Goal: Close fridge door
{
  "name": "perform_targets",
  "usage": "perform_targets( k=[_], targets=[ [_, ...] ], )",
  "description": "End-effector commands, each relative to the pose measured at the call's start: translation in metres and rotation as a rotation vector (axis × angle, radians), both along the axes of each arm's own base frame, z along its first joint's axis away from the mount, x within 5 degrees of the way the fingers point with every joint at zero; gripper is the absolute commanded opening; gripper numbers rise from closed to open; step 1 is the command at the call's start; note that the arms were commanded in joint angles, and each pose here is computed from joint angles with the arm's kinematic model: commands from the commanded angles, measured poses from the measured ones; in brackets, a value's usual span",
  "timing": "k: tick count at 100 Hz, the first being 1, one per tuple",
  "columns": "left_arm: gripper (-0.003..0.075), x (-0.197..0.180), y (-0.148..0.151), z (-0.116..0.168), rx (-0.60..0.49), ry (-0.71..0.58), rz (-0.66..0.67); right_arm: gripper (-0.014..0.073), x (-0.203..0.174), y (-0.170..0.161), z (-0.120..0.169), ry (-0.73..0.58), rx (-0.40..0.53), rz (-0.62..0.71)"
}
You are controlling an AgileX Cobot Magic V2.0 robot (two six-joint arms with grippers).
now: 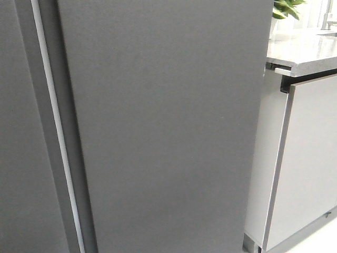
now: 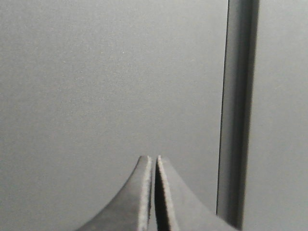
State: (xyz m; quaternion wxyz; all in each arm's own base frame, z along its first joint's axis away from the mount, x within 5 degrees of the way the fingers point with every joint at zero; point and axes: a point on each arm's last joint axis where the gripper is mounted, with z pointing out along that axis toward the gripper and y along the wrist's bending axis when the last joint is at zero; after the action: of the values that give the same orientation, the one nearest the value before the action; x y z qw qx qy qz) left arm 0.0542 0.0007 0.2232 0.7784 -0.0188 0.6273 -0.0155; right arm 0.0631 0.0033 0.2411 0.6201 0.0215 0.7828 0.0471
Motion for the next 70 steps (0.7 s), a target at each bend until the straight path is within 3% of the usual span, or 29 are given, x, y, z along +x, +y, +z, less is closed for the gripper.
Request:
perform_targets(
  k=[1,23,39,70],
  targets=[
    [-0.002,0.0,0.0,-0.005,-0.006,-0.049,0.002,-0.0046,-0.002,-0.001,-0.002,-0.165,-0.016,-0.011],
    [-0.002,0.0,0.0,-0.005,-0.006,-0.049,0.002,-0.0046,-0.004,-0.002,-0.047,-0.21,-0.005,-0.029],
    [-0.002,0.0,0.0,-0.005,-0.006,-0.049,0.002,-0.0046,-0.008,-0.006,-0.046,-0.23,-0.009,-0.093],
    [-0.002,0.0,0.0,-0.005,-0.006,-0.049,0.002,-0.0046,-0.008,-0.006,-0.046,-0.226,-0.011,-0.089]
  ],
)
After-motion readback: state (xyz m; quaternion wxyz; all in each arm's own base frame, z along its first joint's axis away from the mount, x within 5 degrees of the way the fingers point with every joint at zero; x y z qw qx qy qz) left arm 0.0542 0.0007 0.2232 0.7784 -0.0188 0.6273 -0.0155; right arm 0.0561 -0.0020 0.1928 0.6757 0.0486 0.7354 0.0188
